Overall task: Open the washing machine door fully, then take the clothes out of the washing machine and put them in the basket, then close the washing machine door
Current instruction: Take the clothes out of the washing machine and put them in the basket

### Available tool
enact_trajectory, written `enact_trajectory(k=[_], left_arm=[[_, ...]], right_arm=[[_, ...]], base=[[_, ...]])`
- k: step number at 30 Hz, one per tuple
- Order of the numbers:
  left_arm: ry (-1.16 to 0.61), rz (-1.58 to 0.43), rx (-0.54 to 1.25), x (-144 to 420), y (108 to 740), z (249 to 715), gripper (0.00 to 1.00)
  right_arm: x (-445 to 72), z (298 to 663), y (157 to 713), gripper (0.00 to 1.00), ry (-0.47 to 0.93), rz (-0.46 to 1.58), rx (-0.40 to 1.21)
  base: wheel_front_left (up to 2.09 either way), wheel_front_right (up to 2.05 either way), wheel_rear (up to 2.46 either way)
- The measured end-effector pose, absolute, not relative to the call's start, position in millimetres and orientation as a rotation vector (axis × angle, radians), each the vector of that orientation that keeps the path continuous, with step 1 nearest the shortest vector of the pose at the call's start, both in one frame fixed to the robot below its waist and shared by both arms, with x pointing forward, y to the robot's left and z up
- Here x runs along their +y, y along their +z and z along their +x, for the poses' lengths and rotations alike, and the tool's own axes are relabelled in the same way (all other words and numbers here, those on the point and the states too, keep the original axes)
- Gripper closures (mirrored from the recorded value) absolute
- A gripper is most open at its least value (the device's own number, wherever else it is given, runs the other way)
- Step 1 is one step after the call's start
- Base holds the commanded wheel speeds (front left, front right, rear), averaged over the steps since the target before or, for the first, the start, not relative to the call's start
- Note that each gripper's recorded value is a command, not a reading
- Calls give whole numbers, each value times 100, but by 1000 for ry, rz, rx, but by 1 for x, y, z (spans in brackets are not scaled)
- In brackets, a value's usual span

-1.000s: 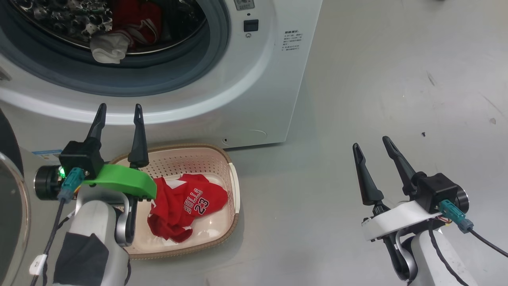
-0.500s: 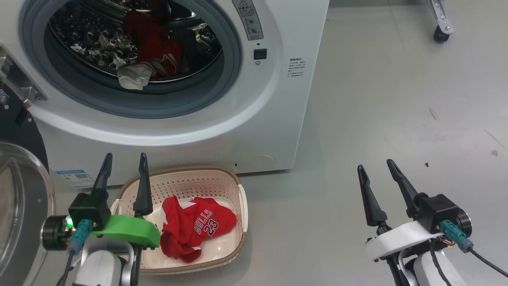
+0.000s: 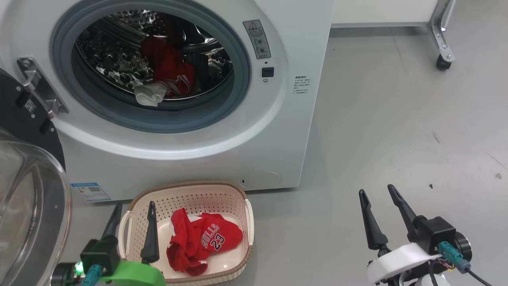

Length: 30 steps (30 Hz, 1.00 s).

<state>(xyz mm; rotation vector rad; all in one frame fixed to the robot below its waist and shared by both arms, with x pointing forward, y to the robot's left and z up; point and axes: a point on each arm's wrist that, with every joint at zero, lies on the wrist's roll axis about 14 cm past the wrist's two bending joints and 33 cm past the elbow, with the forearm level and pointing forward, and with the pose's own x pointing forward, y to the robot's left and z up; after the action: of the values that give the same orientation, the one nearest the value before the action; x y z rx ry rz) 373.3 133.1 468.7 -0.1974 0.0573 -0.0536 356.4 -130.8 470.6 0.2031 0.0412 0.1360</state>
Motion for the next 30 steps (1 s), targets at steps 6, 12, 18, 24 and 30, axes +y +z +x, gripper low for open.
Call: enact_trajectory(k=[6,12,18,24,30], left_arm=[[-47,-199,61,135,468,357,0],[-42,-201,64,136,469,347,0],[-43,-205,65,136,471,342,0],[-44,-207,60,135,474,340,0],[-42,-207,67,136,474,336,0]], right_arm=[[-126,349,471,0,148,205,41],[-127,344,471,0,140,207,43],[-128,342,472,0,131,213,38],[-127,340,472,0,130,214,40],[-127,338,471,0,127,214,44]], base=[[0,0,0],[0,0,0],[0,0,0],[0,0,0],[0,0,0]])
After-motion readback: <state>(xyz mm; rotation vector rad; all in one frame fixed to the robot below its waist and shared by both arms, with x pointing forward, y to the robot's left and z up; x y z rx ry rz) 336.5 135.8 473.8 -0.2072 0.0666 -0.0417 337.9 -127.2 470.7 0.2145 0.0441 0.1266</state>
